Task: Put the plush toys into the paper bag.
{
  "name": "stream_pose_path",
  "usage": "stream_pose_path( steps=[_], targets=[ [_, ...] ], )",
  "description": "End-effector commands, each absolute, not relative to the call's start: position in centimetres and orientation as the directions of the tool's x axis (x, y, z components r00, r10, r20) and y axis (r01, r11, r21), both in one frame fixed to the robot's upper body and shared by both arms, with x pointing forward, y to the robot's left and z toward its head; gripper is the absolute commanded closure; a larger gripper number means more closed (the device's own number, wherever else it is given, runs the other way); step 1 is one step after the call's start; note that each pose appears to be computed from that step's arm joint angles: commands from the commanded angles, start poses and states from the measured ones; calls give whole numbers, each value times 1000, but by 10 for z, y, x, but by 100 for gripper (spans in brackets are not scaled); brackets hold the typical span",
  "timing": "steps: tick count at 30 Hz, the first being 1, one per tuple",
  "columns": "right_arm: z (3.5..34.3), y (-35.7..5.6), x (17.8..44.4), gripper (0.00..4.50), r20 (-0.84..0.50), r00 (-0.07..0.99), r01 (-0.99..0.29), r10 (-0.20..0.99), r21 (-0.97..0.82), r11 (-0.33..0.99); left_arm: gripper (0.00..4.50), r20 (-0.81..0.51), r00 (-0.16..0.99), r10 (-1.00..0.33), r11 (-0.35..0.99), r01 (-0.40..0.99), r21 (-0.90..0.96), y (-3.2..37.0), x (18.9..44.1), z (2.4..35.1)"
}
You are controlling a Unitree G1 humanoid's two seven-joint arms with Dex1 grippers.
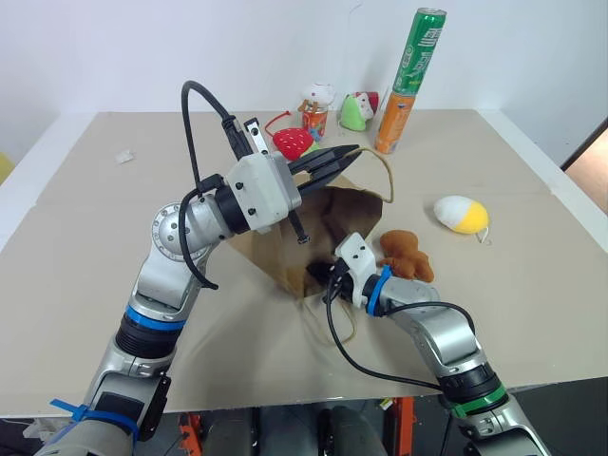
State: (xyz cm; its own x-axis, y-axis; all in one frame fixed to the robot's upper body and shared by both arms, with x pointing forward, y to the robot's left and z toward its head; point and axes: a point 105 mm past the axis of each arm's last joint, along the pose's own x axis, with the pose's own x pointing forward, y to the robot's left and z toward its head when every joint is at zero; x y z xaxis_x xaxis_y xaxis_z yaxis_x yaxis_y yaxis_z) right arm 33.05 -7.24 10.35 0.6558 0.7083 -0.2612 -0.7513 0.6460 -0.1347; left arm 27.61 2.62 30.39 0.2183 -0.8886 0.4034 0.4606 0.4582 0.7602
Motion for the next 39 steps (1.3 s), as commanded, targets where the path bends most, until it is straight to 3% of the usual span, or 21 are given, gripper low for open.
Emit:
stream_pose_path(
  steps=[1,10,14,17,22,30,34,39],
  targets=[
    [112,-77,333,447,-240,669,-742,703,-161,651,450,451,160,-878,478,333,813,28,261,322],
    [111,-76,332,447,-240,664,-747,708,-160,646,450,453,181,-873,487,282,826,33,261,320],
    [111,-75,332,447,-238,662,-749,711,-163,643,450,519,339,-785,620,417,665,49,290,313],
    [116,-77,335,447,-225,667,-745,711,-177,643,450,495,444,-747,665,514,542,58,308,293],
    [132,-86,334,447,-203,653,-756,730,-216,617,450,440,508,-741,672,558,487,63,317,272],
    [180,-104,320,447,-108,624,-770,774,-255,585,450,411,526,-744,667,551,502,63,320,266],
    [210,-122,302,316,-48,572,-804,819,-229,548,450,412,538,-736,676,546,496,63,322,266],
    [241,-169,302,93,-10,639,-758,769,-179,627,450,404,537,-741,671,551,497,59,321,263]
  ],
)
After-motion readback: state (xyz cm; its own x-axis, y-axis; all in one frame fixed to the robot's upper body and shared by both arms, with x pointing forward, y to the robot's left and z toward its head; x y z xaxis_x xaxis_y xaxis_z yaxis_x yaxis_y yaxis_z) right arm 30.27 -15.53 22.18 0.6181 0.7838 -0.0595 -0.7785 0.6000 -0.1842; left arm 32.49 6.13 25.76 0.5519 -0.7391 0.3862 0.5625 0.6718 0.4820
